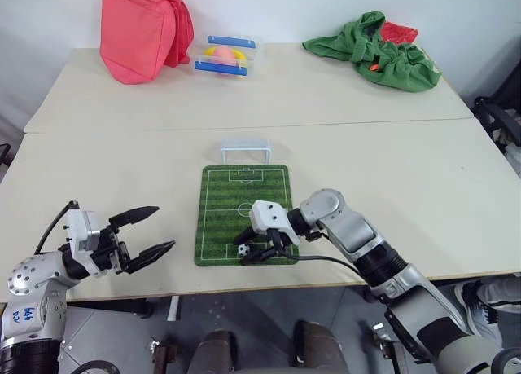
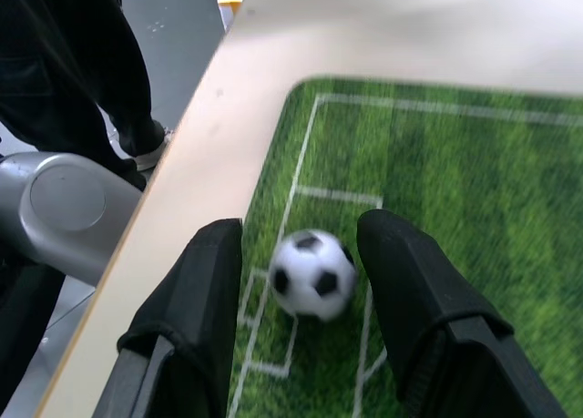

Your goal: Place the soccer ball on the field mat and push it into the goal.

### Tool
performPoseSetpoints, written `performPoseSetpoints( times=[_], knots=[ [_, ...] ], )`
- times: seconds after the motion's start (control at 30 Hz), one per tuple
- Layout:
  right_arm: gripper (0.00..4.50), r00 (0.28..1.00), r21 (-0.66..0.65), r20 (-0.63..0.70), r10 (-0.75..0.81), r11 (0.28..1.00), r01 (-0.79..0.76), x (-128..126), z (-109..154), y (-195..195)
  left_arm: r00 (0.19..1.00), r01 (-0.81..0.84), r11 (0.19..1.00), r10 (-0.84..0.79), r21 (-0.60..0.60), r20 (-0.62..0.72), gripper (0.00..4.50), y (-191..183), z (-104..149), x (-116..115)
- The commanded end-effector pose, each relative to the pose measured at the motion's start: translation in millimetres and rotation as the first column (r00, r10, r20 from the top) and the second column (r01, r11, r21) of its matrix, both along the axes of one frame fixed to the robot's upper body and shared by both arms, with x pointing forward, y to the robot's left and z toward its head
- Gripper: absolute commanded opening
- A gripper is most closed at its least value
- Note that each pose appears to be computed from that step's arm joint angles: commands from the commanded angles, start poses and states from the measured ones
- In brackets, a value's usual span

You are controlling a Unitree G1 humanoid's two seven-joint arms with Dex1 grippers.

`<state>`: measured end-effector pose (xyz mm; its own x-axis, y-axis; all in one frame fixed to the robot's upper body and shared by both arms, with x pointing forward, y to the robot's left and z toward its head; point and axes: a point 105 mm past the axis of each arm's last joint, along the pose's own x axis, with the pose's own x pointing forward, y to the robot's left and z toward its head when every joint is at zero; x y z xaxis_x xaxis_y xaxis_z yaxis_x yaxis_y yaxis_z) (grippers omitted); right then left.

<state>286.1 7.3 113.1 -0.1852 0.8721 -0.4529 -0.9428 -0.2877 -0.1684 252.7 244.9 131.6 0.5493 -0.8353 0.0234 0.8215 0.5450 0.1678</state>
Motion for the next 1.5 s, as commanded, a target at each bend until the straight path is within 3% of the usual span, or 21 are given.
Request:
performPoseSetpoints(
  times=[0.03, 0.23, 0.33, 0.47, 0.5, 1.0, 1.2, 1.3, 1.37, 1.5],
  knots=[
    [2.19, 0.998, 0.058, 0.042, 0.049, 0.997, -0.051, -6, 27, 3, 1.0, -0.007, 1.0, 0.007, 0.003, 0.024, 4.5, 1, 3, 1],
    [2.19, 0.994, 0.113, 0.09, 0.059, 0.991, -0.069, -14, 58, 3, 1.0, -0.004, 1.0, 0.004, 0.005, 0.027, 4.5, 1, 4, 3],
    [1.56, 0.995, 0.134, 0.081, 0.049, 0.989, -0.06, -23, 63, -3, 1.0, 0.007, 1.0, -0.007, 0.005, 0.023, 4.5, 1, 4, 3],
    [0.17, 0.999, 0.094, 0.046, -0.003, 0.996, -0.001, -28, 43, -11, 1.0, 0.014, 1.0, -0.014, 0.003, 0.02, 4.5, 1, 5, 3],
    [0.03, 0.999, 0.082, 0.041, -0.019, 0.997, 0.015, -28, 37, -13, 1.0, 0.018, 1.0, -0.018, 0.004, 0.018, 4.5, 1, 5, 3],
    [0.03, 0.983, 0.082, -0.077, -0.165, 0.982, 0.171, -29, -5, 1, 1.0, 0.029, 0.999, -0.029, 0.021, 0.003, 4.5, 4, 6, 3],
    [0.03, 0.95, 0.106, -0.031, -0.312, 0.944, 0.313, 12, -4, -2, 1.0, 0.028, 0.999, -0.028, 0.027, -0.003, 4.5, 6, 8, 4],
    [0.03, 0.894, 0.205, 0.018, -0.448, 0.877, 0.435, 54, 28, -12, 1.0, 0.02, 0.999, -0.02, 0.034, 0.007, 4.5, 9, 12, 7],
    [0.03, 0.835, 0.302, 0.046, -0.549, 0.804, 0.512, 83, 63, -23, 1.0, 0.007, 0.999, -0.008, 0.032, 0.02, 4.5, 12, 16, 11],
    [0.03, 0.763, 0.431, 0.045, -0.645, 0.702, 0.568, 109, 110, -40, 0.999, -0.022, 1.0, 0.021, 0.016, 0.047, 4.5, 17, 23, 18]
  ],
)
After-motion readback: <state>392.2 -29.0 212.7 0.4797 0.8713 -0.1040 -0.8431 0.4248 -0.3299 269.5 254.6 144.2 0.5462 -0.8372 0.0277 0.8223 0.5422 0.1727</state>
